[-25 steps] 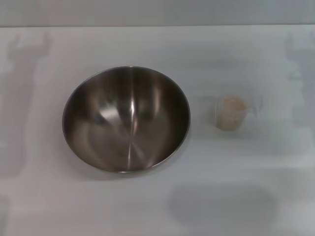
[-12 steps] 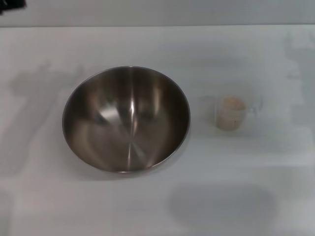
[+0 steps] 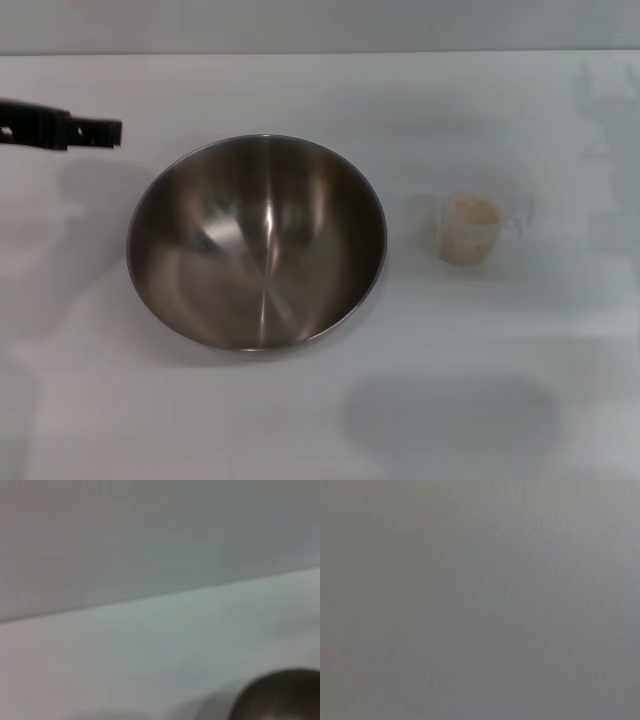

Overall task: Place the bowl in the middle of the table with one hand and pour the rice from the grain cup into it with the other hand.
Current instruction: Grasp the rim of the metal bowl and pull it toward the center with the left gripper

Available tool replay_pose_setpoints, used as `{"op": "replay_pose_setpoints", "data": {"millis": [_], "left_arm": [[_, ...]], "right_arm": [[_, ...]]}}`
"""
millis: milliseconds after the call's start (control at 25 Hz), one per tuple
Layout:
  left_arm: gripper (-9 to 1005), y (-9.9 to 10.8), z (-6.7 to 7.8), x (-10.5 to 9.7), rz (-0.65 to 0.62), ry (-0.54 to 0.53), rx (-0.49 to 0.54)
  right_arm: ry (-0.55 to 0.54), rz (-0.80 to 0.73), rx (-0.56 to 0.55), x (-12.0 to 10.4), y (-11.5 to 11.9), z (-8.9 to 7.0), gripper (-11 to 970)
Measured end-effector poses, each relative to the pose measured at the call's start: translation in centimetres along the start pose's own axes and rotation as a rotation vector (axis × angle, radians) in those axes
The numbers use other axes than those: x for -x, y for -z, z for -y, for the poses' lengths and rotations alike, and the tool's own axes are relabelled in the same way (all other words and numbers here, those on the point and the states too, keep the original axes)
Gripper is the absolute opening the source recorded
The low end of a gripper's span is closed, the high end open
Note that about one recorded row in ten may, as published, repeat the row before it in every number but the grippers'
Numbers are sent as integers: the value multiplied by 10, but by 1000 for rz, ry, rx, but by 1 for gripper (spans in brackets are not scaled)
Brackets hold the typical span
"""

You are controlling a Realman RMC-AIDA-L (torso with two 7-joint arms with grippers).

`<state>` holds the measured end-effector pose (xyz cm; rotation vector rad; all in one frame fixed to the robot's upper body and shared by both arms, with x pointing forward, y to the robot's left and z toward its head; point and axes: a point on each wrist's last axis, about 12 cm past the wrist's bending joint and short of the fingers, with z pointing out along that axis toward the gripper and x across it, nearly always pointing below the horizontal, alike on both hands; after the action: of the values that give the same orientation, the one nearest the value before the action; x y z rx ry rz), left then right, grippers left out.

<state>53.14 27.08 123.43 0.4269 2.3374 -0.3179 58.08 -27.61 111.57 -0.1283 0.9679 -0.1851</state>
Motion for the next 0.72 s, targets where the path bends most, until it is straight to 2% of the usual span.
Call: {"op": "replay_pose_setpoints", "data": {"millis": [280, 720], "left_arm": [[771, -22, 7, -13, -113, -26, -47], [761, -47, 9, -20, -184, -19, -88]], "right_arm": [[2, -2, 1, 0, 1, 0, 556], [6, -4, 1, -1, 2, 1, 555]]}}
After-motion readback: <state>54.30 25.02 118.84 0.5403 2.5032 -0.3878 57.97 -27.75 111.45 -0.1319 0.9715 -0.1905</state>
